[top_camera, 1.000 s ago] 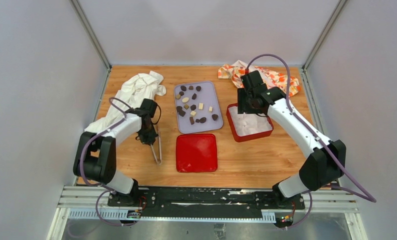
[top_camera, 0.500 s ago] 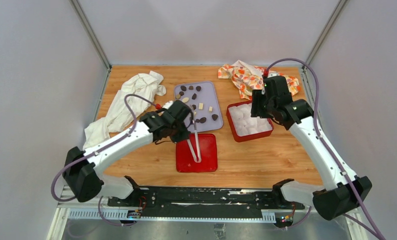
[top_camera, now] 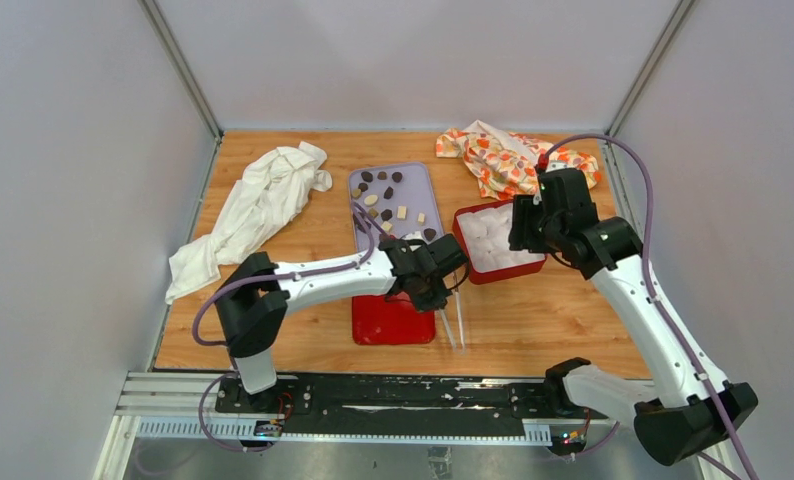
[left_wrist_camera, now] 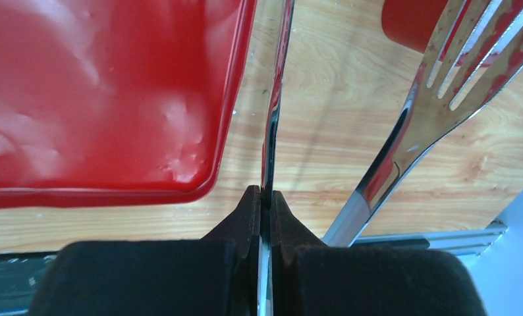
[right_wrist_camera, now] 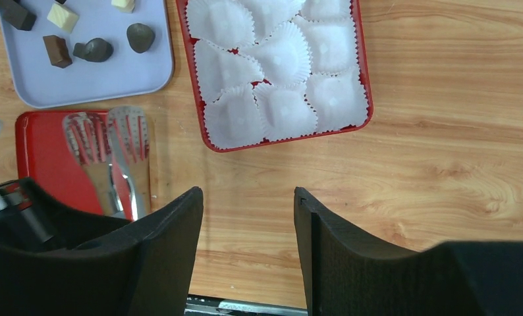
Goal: Pack the chocolate
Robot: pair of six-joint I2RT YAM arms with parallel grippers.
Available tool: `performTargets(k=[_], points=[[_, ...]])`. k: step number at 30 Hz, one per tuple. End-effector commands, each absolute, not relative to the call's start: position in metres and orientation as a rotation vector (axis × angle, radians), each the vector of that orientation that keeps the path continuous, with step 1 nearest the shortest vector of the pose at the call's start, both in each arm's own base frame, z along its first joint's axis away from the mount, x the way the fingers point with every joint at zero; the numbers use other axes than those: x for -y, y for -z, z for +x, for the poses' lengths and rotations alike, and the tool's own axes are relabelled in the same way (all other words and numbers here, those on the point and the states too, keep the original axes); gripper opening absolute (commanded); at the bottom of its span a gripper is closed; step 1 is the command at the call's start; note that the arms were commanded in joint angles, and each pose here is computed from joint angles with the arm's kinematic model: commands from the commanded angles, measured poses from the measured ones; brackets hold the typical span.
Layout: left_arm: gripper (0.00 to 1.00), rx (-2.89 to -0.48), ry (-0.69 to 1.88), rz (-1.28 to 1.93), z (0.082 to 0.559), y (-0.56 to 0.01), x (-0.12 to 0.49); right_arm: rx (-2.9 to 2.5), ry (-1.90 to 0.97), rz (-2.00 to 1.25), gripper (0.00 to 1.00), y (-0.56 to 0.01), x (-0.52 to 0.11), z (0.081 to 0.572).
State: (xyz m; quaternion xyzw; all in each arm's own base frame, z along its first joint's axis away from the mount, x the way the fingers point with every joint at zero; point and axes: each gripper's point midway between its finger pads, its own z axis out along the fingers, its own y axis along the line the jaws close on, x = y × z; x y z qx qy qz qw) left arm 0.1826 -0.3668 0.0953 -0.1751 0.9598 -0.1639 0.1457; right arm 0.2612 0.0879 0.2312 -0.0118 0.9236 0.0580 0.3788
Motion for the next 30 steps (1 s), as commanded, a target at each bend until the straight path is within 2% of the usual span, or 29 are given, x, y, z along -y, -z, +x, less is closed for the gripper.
performTargets(k=[1,7,13,18,20,21,22,26,30], points=[[0.0,-2.729,0.571,-0.609,0.185,-0.086,0.395,-2.37,-0.124,-0.033,0.57,-0.233,-0.077,0.247],[0.0,-2.724,0.658,-0.613,0.185,-0.072,0.418,-2.382,-0.105,-0.051,0.58,-0.23,-0.072,0.237],[0.01,-2.752,0.609,-0.6,0.185,-0.059,0.422,-2.391,-0.099,-0.057,0.58,-0.227,-0.069,0.23],[0.23,-2.784,0.506,-0.579,0.183,-0.055,0.414,-2.396,-0.106,-0.058,0.58,-0.222,-0.068,0.226],[0.45,-2.792,0.529,-0.561,0.182,-0.054,0.419,-2.402,-0.104,-0.057,0.58,-0.22,-0.068,0.224],[0.54,-2.797,0.541,-0.543,0.182,-0.054,0.422,-2.406,-0.104,-0.055,0.58,-0.218,-0.068,0.224],[0.58,-2.802,0.547,-0.526,0.182,-0.054,0.424,-2.408,-0.107,-0.052,0.58,-0.217,-0.068,0.223],[0.6,-2.789,0.567,-0.472,0.185,-0.062,0.428,-2.41,-0.116,-0.046,0.58,-0.217,-0.069,0.223],[0.6,-2.707,0.601,-0.404,0.195,-0.099,0.422,-2.412,-0.125,-0.049,0.58,-0.217,-0.069,0.22]])
